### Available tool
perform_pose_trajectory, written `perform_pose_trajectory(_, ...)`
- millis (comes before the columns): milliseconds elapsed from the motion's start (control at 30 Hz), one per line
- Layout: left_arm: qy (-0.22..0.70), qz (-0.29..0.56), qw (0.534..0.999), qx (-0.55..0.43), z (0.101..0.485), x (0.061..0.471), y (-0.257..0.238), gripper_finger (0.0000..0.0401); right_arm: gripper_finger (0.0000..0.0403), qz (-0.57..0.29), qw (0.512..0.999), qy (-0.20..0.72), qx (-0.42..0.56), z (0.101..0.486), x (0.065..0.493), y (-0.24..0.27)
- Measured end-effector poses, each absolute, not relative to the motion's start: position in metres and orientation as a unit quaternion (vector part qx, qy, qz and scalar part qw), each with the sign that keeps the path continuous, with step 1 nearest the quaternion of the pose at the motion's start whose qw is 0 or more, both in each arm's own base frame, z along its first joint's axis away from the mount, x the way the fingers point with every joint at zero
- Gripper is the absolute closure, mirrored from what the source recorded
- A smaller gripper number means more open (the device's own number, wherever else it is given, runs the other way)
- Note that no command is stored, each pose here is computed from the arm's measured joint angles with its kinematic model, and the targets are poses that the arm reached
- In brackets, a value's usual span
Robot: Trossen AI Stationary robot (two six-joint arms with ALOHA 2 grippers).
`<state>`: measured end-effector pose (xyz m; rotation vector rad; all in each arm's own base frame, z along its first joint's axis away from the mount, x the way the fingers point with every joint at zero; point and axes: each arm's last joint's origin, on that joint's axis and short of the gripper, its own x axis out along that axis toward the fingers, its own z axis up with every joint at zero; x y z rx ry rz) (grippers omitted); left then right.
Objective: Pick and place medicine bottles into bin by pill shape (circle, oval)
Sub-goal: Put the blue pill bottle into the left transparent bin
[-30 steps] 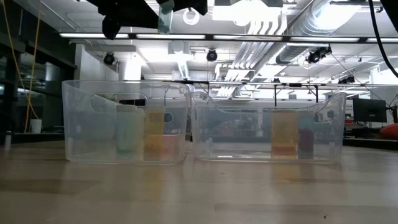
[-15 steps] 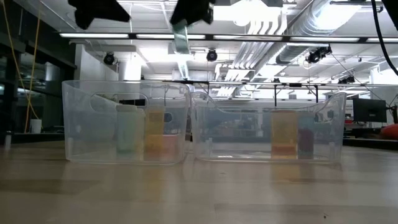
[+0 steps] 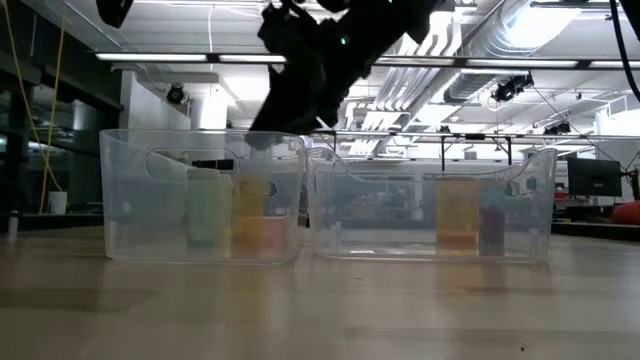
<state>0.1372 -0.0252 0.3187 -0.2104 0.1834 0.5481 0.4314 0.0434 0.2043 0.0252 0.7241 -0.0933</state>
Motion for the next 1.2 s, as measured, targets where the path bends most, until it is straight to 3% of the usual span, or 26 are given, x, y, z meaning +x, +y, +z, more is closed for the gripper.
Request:
perform_pose_trajectory(633, 0.100, 0.274, 0.952, -0.094, 0.315, 0.142, -0.028, 0.0401, 0.0297, -0.091, 0.935, 0.342, 0.015, 0.169, 0.418, 0.032)
perform_pose_trajectory(1200, 0.099, 0.272, 0.952, -0.096, 0.316, 0.142, -0.028, 0.0401, 0.0286, -0.076, 0.933, 0.351, 0.034, 0.156, 0.422, 0.033)
